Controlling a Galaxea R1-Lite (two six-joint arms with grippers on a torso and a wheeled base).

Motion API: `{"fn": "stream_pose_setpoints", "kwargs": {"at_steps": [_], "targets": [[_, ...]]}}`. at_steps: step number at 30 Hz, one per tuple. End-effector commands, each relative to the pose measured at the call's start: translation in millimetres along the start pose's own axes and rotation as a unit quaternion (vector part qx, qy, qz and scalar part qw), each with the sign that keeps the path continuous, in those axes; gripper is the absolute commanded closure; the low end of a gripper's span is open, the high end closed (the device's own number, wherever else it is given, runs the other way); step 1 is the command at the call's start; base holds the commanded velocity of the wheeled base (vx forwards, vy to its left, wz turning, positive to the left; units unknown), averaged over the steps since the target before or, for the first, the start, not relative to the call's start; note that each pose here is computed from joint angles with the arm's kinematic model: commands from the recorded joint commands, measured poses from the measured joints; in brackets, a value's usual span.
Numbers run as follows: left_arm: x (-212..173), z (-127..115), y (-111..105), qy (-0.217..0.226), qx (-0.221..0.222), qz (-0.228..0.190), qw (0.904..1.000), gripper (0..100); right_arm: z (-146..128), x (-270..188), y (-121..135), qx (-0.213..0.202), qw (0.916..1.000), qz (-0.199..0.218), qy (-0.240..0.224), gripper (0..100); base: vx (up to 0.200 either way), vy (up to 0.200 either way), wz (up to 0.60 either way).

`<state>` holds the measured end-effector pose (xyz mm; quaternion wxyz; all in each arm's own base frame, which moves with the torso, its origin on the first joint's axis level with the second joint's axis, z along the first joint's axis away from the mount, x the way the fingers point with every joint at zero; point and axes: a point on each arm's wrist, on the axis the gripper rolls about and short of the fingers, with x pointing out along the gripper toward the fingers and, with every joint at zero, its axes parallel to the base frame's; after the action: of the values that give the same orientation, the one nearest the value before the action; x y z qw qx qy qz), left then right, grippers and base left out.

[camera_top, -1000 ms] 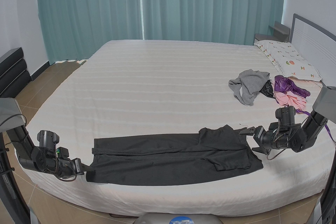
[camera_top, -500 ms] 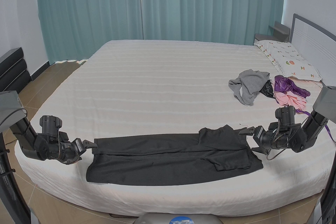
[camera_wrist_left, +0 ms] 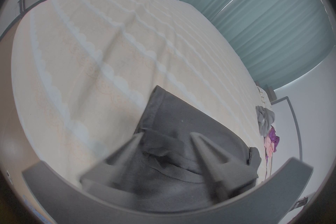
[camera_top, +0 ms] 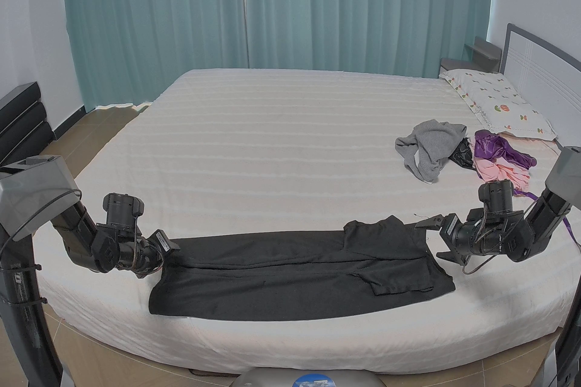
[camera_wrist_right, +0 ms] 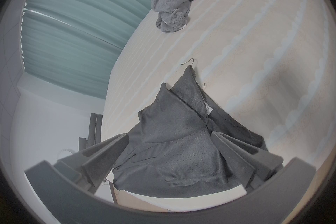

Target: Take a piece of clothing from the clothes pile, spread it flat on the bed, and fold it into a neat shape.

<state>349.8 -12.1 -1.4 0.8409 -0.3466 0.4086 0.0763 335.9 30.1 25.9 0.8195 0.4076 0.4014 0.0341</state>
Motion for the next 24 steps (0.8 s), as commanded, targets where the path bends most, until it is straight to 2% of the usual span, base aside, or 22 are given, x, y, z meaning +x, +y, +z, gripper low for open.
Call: {"fn": "stream_pose_setpoints", "kwargs": {"at_steps": [1,7,12,18,24], "targets": [[3,1,1,-0.014,-0.001,0.016,0.9998,100,2,-7,7,0.007,0.9999,0.008,-0.009,0,0.000,0.000,0.00],[1,6,-4,-0.045,-0.021,0.025,0.9984,100,-7,2,13,-0.005,0.9995,-0.018,-0.026,0,0.000,0.000,0.00],[-14,13,-16,-0.065,-0.037,0.002,0.9972,100,-17,17,15,-0.016,0.9980,-0.049,-0.037,0,0.000,0.000,0.00],[-17,13,-20,-0.067,-0.043,-0.005,0.9968,100,-18,32,8,-0.014,0.9944,-0.094,-0.047,0,0.000,0.000,0.00],[-17,13,-20,-0.068,-0.043,-0.006,0.9967,100,-17,39,6,-0.013,0.9938,-0.104,-0.038,0,0.000,0.000,0.00]]}}
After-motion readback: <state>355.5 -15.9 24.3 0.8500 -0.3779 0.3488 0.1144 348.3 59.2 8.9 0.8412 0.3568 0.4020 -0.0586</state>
